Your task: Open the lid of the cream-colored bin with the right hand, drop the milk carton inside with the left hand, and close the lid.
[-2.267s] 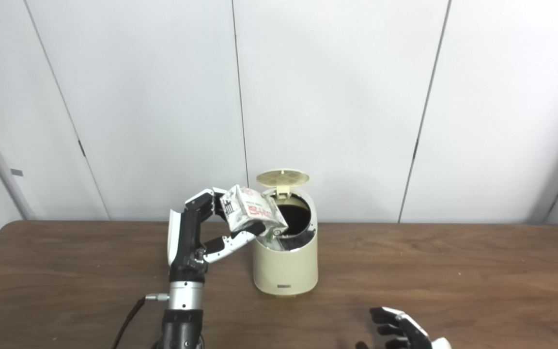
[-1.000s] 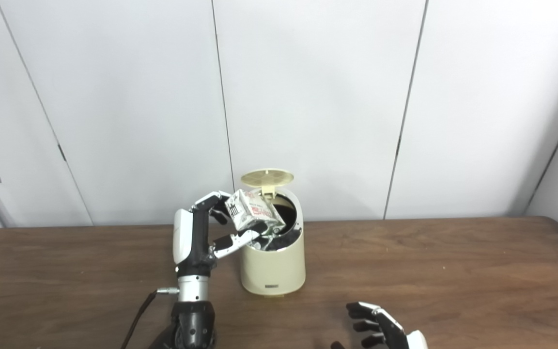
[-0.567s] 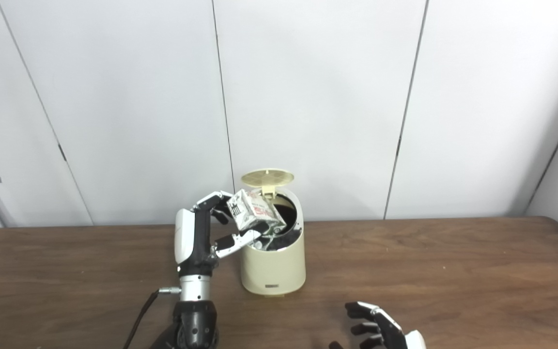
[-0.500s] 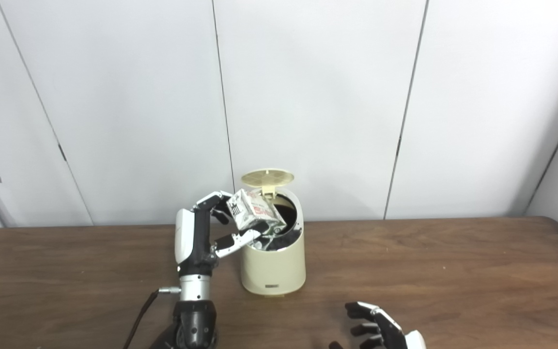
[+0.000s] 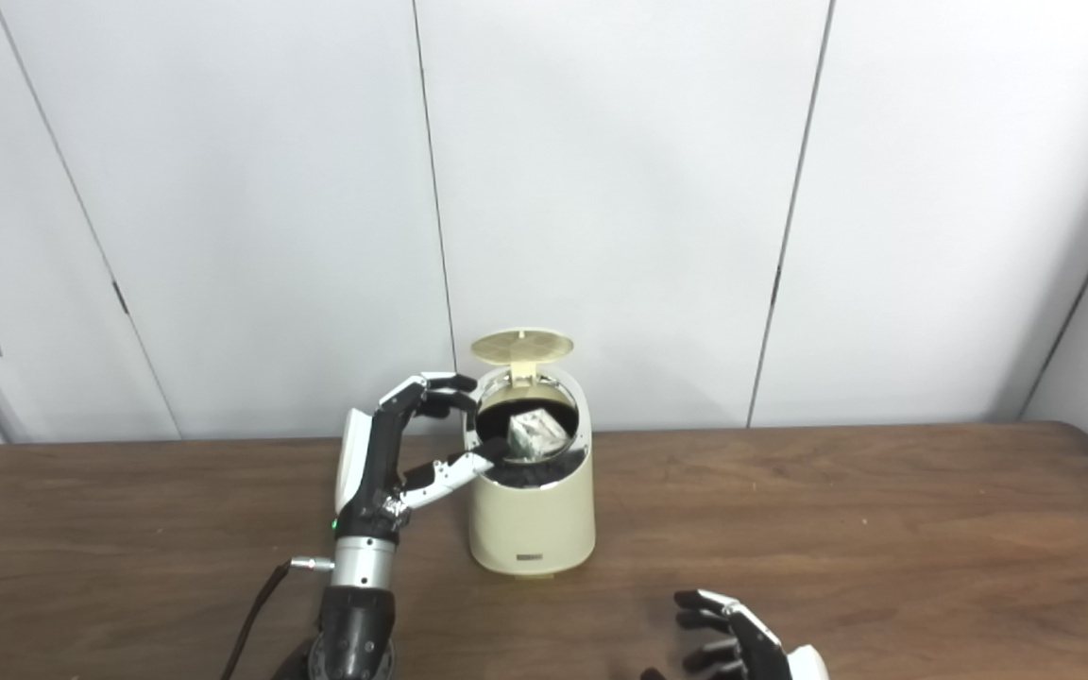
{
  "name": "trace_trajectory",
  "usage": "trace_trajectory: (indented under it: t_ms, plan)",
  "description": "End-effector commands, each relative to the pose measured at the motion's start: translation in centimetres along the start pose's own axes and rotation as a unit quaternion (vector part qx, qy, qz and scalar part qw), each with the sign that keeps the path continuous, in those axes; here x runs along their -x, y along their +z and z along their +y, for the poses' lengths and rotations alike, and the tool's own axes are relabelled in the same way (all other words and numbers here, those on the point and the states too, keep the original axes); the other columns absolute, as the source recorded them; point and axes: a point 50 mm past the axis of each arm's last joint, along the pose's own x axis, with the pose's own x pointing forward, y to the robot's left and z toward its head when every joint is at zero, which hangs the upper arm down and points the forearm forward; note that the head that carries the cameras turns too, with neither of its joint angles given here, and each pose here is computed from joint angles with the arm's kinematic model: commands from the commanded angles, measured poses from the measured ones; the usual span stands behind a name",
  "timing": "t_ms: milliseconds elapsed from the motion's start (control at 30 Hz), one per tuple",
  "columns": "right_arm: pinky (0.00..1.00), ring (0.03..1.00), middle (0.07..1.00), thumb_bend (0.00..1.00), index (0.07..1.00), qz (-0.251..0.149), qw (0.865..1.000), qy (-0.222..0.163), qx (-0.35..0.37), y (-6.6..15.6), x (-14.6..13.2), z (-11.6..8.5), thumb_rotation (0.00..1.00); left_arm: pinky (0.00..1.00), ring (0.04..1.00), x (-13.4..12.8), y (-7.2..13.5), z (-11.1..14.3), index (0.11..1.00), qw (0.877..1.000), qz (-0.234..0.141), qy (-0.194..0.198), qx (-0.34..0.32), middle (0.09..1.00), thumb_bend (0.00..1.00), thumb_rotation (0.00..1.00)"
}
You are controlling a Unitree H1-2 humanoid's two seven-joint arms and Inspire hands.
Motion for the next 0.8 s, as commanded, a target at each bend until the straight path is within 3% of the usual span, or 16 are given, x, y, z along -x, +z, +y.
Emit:
trace_trajectory:
  t_ms: [0, 100, 167, 400, 467, 500, 567, 600, 667, 767]
  plan:
    - [0.34, 0.482, 0.662, 0.33, 0.717, -0.006, 1.000, -0.007, -0.004, 0.6, 0.8, -0.3, 0.13, 0.63, 0.663, -0.9, 0.8, 0.5, 0.669, 1.000, -0.021, 0.002, 0.001, 0.632, 1.00, 0.54]
    - [0.37, 0.507, 0.685, 0.33, 0.715, -0.006, 1.000, -0.005, 0.000, 0.5, 0.8, -0.3, 0.12, 0.65, 0.677, -0.8, 0.8, 0.6, 0.677, 1.000, -0.017, -0.002, -0.004, 0.645, 1.00, 0.55]
    - [0.45, 0.588, 0.699, 0.34, 0.709, -0.005, 1.000, -0.005, 0.001, 0.5, 0.8, -0.3, 0.11, 0.65, 0.683, -0.9, 0.9, 0.6, 0.681, 1.000, -0.017, -0.004, -0.004, 0.651, 1.00, 0.54]
    - [0.43, 0.575, 0.704, 0.34, 0.711, -0.002, 1.000, -0.008, -0.005, 0.6, 0.9, -0.3, 0.09, 0.66, 0.673, -1.0, 1.2, 0.7, 0.675, 1.000, -0.026, -0.001, 0.013, 0.650, 1.00, 0.51]
    - [0.35, 0.494, 0.661, 0.34, 0.718, 0.000, 1.000, -0.007, -0.007, 0.6, 1.0, -0.3, 0.10, 0.63, 0.657, -0.7, 1.6, 1.0, 0.663, 0.999, -0.038, 0.007, 0.012, 0.636, 1.00, 0.56]
    - [0.35, 0.488, 0.661, 0.34, 0.720, 0.000, 1.000, -0.006, -0.008, 0.6, 1.0, -0.4, 0.11, 0.58, 0.620, -0.4, 2.1, 1.3, 0.640, 0.999, -0.050, 0.015, 0.014, 0.613, 0.92, 0.61]
    - [0.31, 0.449, 0.629, 0.34, 0.720, -0.008, 1.000, -0.008, -0.007, 0.6, 1.0, -0.6, 0.10, 0.50, 0.548, 0.7, 3.2, 2.3, 0.583, 0.996, -0.074, 0.036, 0.025, 0.559, 0.67, 0.72]
    - [0.41, 0.554, 0.660, 0.33, 0.706, -0.019, 1.000, -0.012, -0.003, 0.8, 0.9, -0.7, 0.12, 0.47, 0.508, 1.6, 3.9, 3.2, 0.549, 0.995, -0.085, 0.048, 0.036, 0.526, 0.46, 0.76]
    - [0.51, 0.641, 0.689, 0.32, 0.701, -0.048, 0.999, -0.024, 0.009, 1.5, 0.7, -1.1, 0.19, 0.46, 0.488, 3.8, 5.0, 5.2, 0.540, 0.991, -0.099, 0.067, 0.055, 0.516, 0.34, 0.76]
    - [0.59, 0.709, 0.735, 0.30, 0.721, -0.115, 0.990, -0.059, 0.049, 4.2, -0.2, -2.2, 0.34, 0.51, 0.526, 7.4, 5.6, 8.8, 0.568, 0.990, -0.093, 0.064, 0.086, 0.548, 0.29, 0.71]
